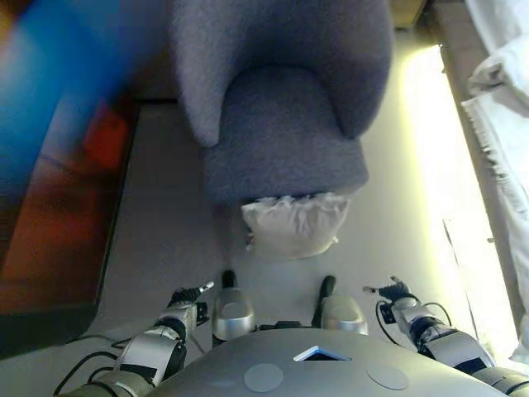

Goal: Pick up the cushion and take it to the sofa

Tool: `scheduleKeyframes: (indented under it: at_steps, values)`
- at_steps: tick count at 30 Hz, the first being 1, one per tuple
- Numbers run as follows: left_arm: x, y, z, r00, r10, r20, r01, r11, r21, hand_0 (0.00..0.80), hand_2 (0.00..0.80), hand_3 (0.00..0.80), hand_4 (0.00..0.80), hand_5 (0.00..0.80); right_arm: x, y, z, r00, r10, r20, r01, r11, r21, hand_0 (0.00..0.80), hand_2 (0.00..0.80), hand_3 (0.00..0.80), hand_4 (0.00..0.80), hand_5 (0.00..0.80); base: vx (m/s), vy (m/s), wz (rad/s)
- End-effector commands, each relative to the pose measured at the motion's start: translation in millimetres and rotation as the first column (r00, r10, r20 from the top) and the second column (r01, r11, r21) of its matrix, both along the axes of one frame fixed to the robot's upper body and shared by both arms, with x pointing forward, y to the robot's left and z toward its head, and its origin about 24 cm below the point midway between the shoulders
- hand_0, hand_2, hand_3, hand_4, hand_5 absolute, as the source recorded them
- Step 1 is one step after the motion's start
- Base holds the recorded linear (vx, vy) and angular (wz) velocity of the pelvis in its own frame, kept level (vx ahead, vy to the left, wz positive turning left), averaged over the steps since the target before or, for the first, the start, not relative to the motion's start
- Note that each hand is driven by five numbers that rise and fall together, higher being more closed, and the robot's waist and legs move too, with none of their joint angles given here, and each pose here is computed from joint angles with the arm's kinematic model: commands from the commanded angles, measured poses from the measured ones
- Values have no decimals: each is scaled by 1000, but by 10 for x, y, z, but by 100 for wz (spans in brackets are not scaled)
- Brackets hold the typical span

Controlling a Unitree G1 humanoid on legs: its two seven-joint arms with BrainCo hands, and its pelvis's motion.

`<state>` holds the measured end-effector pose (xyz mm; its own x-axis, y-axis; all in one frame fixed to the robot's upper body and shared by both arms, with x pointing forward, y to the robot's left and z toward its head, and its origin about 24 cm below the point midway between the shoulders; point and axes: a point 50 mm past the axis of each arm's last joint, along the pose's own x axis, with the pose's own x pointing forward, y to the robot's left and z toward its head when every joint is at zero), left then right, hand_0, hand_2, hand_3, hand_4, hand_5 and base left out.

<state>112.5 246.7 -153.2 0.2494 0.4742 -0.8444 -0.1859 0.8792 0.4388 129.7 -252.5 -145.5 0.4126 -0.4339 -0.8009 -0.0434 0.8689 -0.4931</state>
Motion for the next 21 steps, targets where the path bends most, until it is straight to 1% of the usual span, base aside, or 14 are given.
scheduleKeyframes:
  at_steps: [1, 2, 4, 7, 9, 11, 13, 14, 15, 16, 21]
  values:
    - [256, 80, 112, 995, -11, 98, 3, 997, 82, 0, 0, 0, 0, 0, 538, -45, 267, 960, -77, 270, 81, 997, -4, 0, 0, 0, 0, 0, 12, -17, 21]
    - [326, 101, 147, 992, -14, 125, 2, 995, 100, 0, 0, 0, 0, 0, 599, -39, 301, 949, -89, 301, 93, 996, 3, 0, 0, 0, 0, 0, 1, -72, 29]
    - [604, 125, 278, 978, -39, 207, 10, 990, 137, 0, 0, 0, 0, 0, 781, -14, 405, 918, -116, 380, 115, 993, 26, 0, 0, 0, 0, 0, -133, -125, 40]
    - [1068, 75, 534, 923, -75, 378, 11, 985, 170, 0, 0, 0, 0, 0, 1176, 57, 664, 853, -109, 511, 111, 993, 27, 0, 0, 0, 0, 0, -242, -125, 19]
    - [1341, 13, 718, 870, -105, 482, 19, 984, 180, 0, 0, 0, 0, 0, 1439, 109, 878, 800, -97, 592, 109, 994, 16, 0, 0, 0, 0, 0, -235, -85, -34]
    - [1627, -70, 940, 805, -157, 572, 55, 980, 191, 0, 0, 0, 0, 0, 1701, 124, 1141, 743, -80, 664, 107, 994, 1, 0, 0, 0, 0, 0, -214, -63, -58]
    - [1812, -153, 1107, 749, -191, 634, 79, 977, 200, 0, 0, 0, 0, 0, 1846, 97, 1327, 697, -73, 713, 113, 994, -9, 0, 0, 0, 0, 0, -158, -23, -40]
    - [1913, -85, 1235, 721, -211, 660, 97, 974, 206, 0, 0, 0, 0, 0, 1926, 22, 1461, 668, -75, 741, 131, 991, -17, 0, 0, 0, 0, 0, -140, 50, -15]
    - [1969, -48, 1329, 672, -223, 706, 106, 973, 206, 0, 0, 0, 0, 0, 1964, -42, 1542, 651, -80, 755, 143, 990, -18, 0, 0, 0, 0, 0, -107, 69, -16]
    - [1969, -67, 1346, 642, -227, 732, 110, 973, 205, 0, 0, 0, 0, 0, 1981, -78, 1593, 631, -88, 771, 153, 988, -12, 0, 0, 0, 0, 0, -73, 27, -28]
    - [1990, -432, 1445, 476, -312, 822, 170, 950, 262, 0, 0, 0, 0, 0, 1957, -42, 1645, 542, -134, 830, 191, 981, 34, 0, 0, 0, 0, 0, -49, -105, -37]
